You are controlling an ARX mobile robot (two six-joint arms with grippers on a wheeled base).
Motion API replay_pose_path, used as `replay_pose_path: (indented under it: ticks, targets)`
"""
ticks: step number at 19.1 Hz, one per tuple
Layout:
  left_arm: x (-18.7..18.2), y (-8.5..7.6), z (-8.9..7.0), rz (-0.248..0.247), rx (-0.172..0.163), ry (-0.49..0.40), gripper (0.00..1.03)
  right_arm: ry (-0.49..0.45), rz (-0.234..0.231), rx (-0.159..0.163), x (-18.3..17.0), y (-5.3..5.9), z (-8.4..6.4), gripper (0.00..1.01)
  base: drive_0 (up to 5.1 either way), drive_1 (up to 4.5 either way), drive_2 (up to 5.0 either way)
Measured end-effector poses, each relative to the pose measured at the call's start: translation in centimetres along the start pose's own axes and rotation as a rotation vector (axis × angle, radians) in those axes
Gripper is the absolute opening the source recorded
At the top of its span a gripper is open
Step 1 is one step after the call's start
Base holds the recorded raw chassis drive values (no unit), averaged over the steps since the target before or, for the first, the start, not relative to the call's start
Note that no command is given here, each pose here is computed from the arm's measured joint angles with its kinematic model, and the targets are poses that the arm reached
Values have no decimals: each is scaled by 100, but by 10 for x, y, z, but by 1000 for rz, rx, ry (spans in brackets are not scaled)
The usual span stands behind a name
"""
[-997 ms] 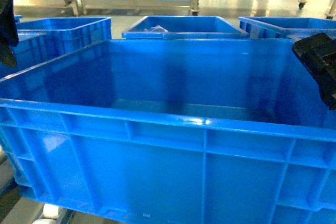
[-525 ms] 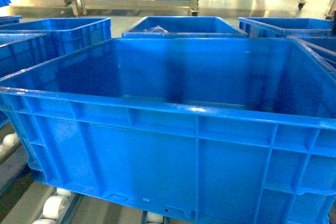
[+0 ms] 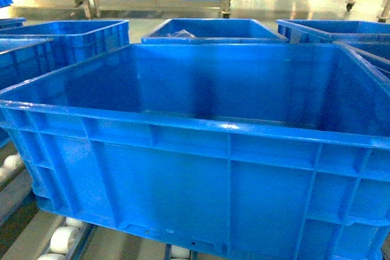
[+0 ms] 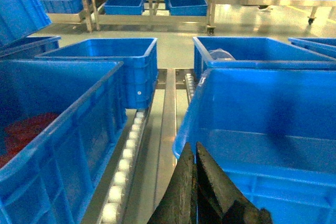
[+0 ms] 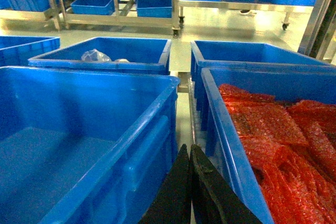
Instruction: Place box next to blue box on left shelf
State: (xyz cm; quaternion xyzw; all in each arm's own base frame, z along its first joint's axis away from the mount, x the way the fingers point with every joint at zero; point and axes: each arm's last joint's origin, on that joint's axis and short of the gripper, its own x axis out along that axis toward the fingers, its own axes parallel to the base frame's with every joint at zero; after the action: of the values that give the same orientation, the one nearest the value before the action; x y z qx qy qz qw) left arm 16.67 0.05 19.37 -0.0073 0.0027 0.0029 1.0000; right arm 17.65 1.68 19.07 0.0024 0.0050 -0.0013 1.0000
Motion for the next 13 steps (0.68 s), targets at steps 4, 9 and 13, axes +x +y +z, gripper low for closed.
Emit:
replay_pose_path:
  ticks: [4, 9, 13]
  targets:
    - [-11, 0, -8, -6, 0, 6, 1, -1, -1, 0, -13, -5, -7, 2, 0, 0, 0]
    - [-24, 0, -15, -5, 0, 6, 1, -3, -7, 1, -28, -18, -13, 2, 0, 0, 0]
    - [-34, 0, -19, -5, 0, 2, 1, -32, 2, 1, -39, -17, -19, 2, 0, 0, 0]
